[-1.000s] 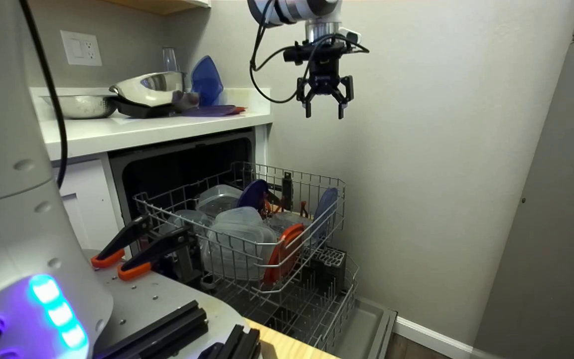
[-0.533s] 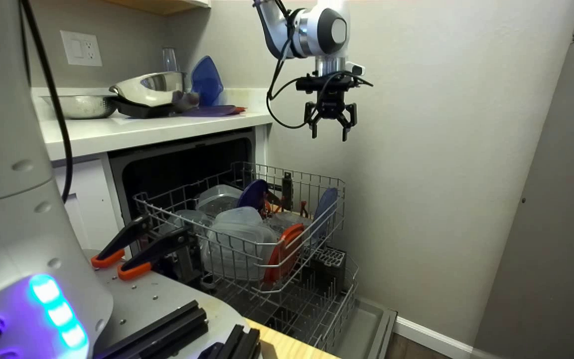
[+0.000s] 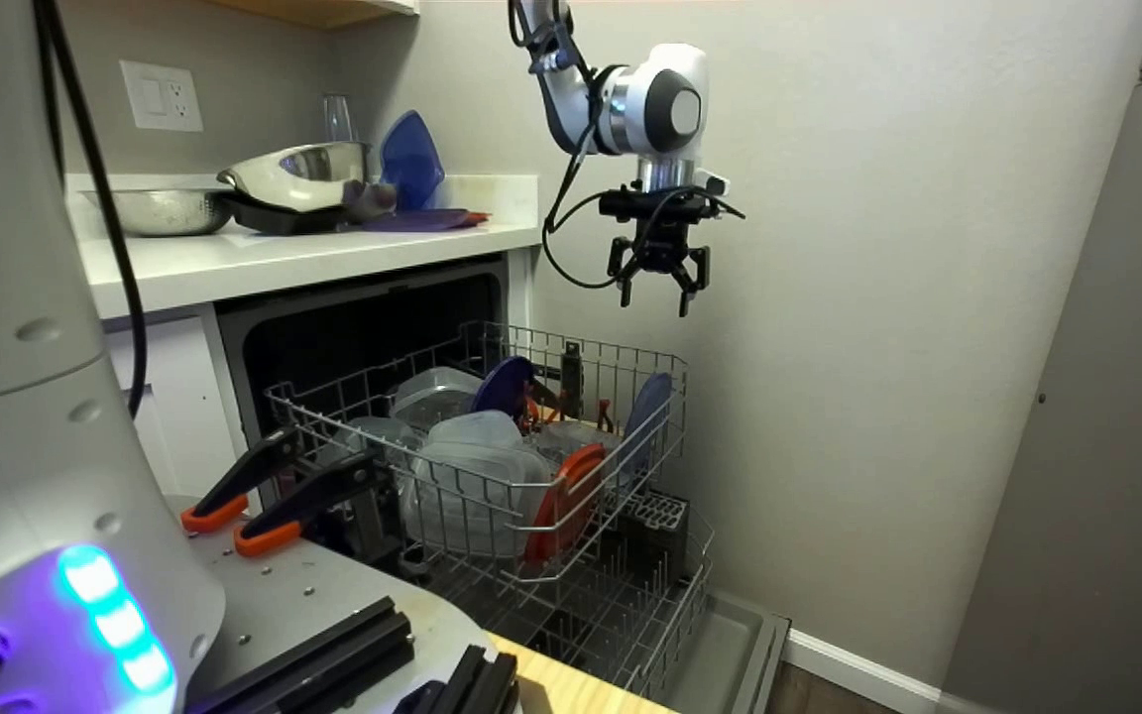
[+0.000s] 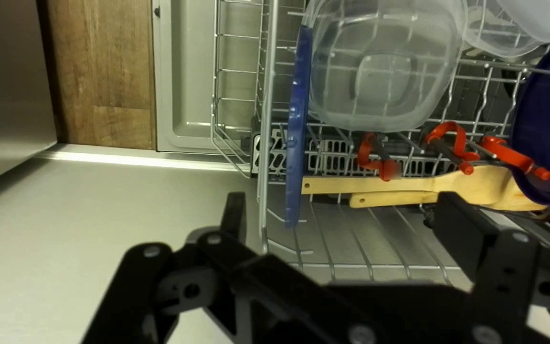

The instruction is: Remove the blue lid from the dishwasher

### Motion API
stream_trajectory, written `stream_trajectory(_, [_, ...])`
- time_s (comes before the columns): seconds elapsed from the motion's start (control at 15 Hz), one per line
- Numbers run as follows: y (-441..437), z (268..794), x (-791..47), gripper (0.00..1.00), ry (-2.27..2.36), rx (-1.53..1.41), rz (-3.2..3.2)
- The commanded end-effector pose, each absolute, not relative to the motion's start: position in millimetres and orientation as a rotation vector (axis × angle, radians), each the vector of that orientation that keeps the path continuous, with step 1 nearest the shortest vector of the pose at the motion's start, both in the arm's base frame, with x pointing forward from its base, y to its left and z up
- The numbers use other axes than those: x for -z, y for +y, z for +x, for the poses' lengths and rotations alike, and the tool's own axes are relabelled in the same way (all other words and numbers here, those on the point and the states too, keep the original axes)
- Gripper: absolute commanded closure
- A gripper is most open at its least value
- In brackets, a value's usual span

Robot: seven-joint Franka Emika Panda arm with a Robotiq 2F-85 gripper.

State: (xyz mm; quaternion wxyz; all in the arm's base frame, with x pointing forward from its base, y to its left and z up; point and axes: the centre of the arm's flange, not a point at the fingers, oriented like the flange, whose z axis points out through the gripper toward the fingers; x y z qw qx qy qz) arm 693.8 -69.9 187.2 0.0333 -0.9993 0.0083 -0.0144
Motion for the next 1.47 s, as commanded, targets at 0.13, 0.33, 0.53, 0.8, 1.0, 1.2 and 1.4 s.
stream_trajectory(0.13, [-81.6, 711.1, -165.5, 0.0, -0.06, -0.019, -2.948])
stream_trajectory(0.33, [-85.7, 712.2, -145.6, 0.0, -0.059, -0.124, -2.933])
stream_trajectory(0.53, [-86.9, 716.0, -130.1, 0.0, -0.065, -0.192, -2.902])
stream_trajectory(0.8, [-89.3, 722.9, -110.8, 0.0, -0.044, -0.252, -2.888])
stream_trajectory(1.0, [-94.6, 724.5, -95.8, 0.0, -0.034, -0.284, -2.881])
stream_trajectory(1.2, [-104.6, 727.2, -84.6, 0.0, -0.01, -0.28, -2.872])
stream_trajectory(1.4, [-112.2, 729.2, -76.8, 0.0, 0.004, -0.278, -2.868])
